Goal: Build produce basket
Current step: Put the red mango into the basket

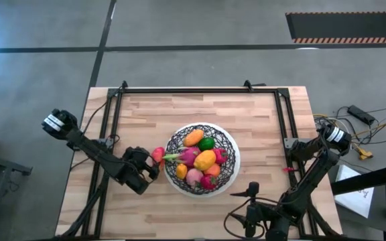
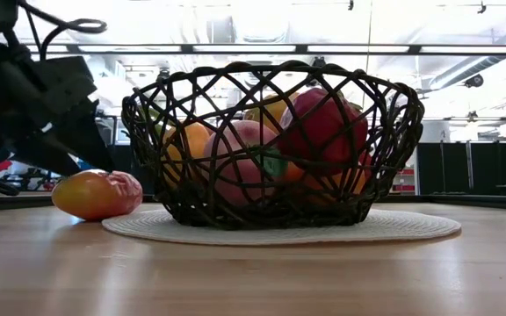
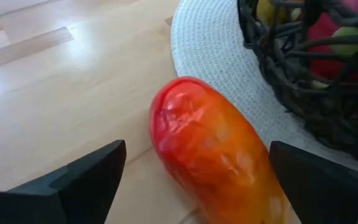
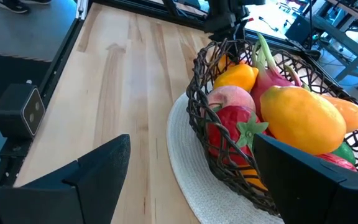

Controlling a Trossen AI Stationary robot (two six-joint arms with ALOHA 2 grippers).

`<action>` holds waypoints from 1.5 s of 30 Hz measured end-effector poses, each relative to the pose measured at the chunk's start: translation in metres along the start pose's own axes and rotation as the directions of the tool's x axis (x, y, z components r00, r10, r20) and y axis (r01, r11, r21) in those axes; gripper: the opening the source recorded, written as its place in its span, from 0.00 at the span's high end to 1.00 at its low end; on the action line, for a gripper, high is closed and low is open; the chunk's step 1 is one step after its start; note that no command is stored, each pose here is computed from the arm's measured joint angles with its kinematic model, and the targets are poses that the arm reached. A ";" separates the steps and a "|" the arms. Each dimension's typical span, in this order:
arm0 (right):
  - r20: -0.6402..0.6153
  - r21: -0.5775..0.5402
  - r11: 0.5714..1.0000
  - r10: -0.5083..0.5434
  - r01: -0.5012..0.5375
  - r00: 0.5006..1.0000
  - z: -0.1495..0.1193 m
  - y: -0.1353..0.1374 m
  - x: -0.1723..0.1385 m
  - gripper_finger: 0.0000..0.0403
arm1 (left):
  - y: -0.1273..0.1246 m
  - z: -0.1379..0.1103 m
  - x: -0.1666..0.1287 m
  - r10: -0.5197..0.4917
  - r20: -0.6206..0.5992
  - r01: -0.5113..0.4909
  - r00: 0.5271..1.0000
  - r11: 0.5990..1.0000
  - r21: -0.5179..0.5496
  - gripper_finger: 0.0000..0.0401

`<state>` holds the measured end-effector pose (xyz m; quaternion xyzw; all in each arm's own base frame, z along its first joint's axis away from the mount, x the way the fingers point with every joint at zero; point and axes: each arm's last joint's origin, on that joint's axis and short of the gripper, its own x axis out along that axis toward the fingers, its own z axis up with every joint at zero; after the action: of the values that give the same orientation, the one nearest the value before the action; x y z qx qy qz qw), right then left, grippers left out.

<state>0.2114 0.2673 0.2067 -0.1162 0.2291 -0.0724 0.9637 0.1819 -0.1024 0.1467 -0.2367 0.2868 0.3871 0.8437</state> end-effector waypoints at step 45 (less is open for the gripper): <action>0.110 -0.054 0.998 -0.008 0.014 0.994 0.004 0.019 -0.046 0.19 | -0.028 0.081 -0.072 -0.145 -0.122 0.169 0.982 0.962 0.215 0.45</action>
<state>0.1748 0.2951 0.2250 -0.1474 0.1770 -0.0652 0.9709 0.1897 -0.1053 0.2581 -0.1820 0.3531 0.2711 0.8768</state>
